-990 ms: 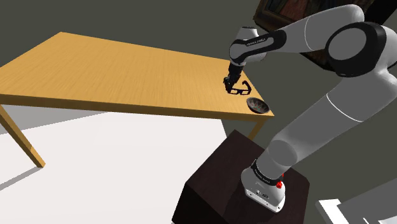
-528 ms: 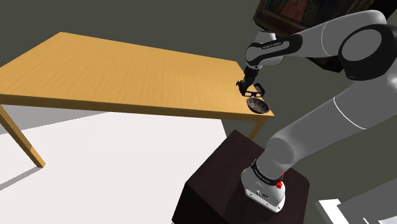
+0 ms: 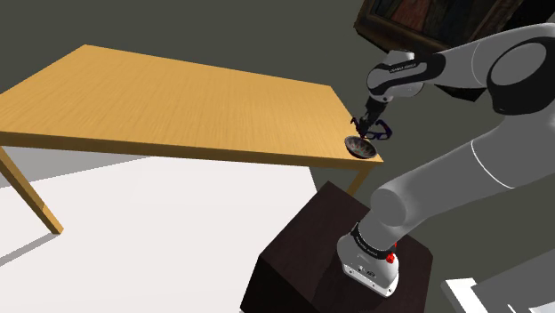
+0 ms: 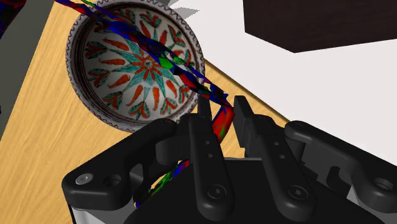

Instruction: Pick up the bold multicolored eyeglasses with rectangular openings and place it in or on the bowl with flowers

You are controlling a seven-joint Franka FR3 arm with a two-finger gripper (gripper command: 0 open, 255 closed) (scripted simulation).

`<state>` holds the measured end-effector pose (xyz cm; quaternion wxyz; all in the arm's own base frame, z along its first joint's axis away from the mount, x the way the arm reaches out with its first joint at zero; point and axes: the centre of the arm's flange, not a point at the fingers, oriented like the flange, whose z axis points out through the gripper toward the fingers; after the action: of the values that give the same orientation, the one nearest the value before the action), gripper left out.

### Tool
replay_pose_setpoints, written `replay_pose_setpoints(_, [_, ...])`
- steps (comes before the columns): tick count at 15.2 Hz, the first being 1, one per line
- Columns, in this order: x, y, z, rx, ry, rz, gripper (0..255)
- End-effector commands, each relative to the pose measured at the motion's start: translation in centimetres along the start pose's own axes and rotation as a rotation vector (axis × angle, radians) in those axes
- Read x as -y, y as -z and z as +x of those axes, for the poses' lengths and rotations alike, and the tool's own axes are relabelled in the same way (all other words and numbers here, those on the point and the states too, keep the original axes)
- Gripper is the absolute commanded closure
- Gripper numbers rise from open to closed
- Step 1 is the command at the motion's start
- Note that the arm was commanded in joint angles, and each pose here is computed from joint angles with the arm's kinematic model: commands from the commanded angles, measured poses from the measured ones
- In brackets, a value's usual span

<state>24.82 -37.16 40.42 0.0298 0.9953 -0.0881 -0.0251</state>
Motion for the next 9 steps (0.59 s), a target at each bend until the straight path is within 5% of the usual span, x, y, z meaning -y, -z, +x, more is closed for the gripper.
replay_pose_setpoints(1, [-0.4,-0.8,-0.3,0.0,0.002,0.0,255])
replay_pose_setpoints(9, [-0.1,-5.0,-0.2,0.0,0.002,0.0,255])
